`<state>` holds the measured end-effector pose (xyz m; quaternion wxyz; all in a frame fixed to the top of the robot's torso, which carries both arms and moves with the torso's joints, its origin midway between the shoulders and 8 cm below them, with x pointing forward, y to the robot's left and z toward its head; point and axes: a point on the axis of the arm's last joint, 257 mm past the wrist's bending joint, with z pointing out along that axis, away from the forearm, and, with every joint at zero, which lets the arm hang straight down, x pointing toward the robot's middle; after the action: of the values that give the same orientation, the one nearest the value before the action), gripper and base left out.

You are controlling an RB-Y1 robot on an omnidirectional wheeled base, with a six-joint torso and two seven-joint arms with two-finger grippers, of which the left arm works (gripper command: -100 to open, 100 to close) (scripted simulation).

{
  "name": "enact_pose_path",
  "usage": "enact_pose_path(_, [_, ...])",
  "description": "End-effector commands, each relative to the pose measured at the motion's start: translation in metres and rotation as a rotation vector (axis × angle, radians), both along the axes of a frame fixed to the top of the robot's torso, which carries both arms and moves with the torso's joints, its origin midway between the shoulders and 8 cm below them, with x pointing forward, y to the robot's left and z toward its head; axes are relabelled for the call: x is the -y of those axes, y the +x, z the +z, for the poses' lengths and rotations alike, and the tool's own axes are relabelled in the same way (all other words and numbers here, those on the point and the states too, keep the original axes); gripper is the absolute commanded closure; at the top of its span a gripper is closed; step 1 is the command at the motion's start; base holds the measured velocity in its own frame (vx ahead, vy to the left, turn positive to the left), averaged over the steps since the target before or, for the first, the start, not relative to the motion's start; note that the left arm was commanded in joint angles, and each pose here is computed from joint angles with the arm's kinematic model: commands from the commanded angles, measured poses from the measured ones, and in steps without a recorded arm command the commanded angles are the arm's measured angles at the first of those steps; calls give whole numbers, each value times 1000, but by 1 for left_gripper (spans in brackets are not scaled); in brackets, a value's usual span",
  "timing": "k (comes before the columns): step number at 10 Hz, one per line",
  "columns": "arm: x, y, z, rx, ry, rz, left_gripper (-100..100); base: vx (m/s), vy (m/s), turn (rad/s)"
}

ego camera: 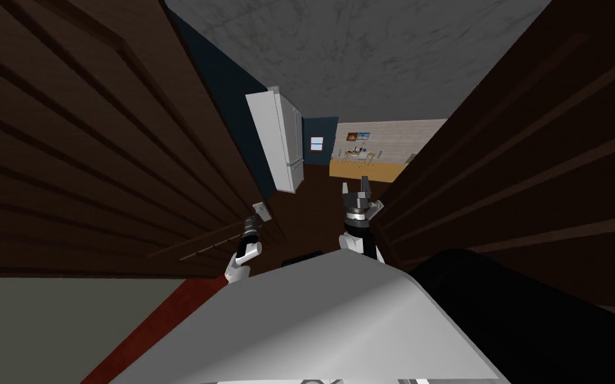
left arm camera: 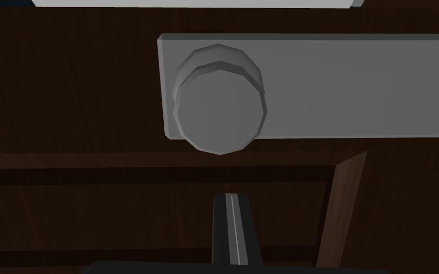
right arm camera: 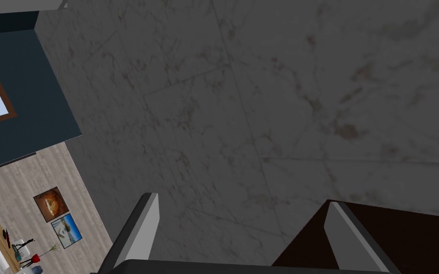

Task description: Push the door open

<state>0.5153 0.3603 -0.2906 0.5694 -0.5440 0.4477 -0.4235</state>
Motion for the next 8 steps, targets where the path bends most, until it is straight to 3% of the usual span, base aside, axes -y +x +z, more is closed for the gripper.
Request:
enact_pose_path(1, [11, 0, -1, 1, -7, -3, -100, -246, -81, 45])
enact_pose_path(5, [39, -1, -5, 4, -46, -6, -100, -179, -75, 32])
enact_pose_path(6, [35, -2, -6, 3, -41, -6, -100, -49, -32, 5])
enact_pose_path(8, [19, -2, -1, 7, 0, -2, -100, 136, 44, -20])
